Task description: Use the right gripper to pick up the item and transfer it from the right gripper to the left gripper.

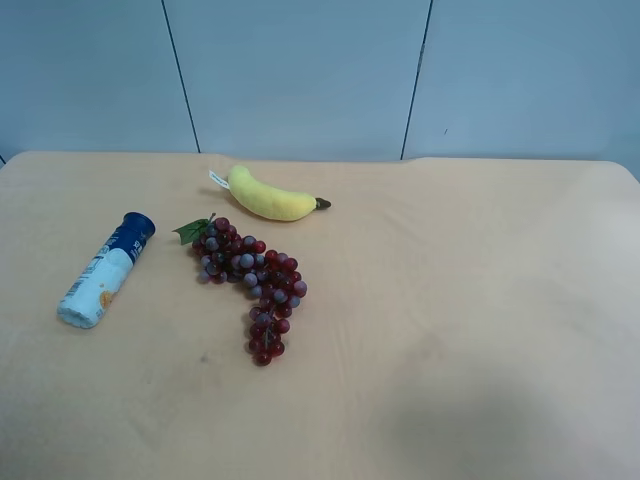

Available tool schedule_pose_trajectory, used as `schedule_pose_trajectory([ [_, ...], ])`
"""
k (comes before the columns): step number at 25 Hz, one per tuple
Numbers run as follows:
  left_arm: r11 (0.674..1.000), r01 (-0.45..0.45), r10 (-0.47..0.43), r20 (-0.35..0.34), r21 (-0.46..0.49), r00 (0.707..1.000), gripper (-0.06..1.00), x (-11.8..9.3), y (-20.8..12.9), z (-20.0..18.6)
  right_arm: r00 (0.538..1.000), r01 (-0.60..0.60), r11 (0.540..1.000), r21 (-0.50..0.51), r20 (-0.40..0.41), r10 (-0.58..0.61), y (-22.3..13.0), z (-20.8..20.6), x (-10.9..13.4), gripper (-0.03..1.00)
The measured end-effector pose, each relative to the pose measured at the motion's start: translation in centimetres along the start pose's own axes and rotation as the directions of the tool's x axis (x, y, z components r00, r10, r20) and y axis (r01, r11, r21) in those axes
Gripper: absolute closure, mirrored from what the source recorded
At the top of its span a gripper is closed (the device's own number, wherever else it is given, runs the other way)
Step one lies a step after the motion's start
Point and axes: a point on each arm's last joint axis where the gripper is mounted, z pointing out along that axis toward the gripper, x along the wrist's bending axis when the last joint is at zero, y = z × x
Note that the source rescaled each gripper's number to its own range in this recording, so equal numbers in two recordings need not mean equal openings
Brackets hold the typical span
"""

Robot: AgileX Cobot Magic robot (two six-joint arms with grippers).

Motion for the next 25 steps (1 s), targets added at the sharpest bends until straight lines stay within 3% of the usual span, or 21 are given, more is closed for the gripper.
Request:
schedule_pose_trajectory([
  [7,0.997,0.024,-0.025,0.009,0.075,1.0,-0.06,-0.1,-1.8,3.1,1.0,0.0,1.0,0.0,0.0,0.0,0.0,0.0,0.0,-0.03],
  [11,0.999,0.025,-0.025,0.009,0.025,1.0,-0.06,-0.2,-1.7,3.8,1.0,0.0,1.0,0.0,0.0,0.0,0.0,0.0,0.0,-0.03],
  [25,0.999,0.03,-0.031,0.014,0.022,0.999,-0.06,-0.2,-1.8,4.0,1.0,0.0,1.0,0.0,0.0,0.0,0.0,0.0,0.0,-0.03],
])
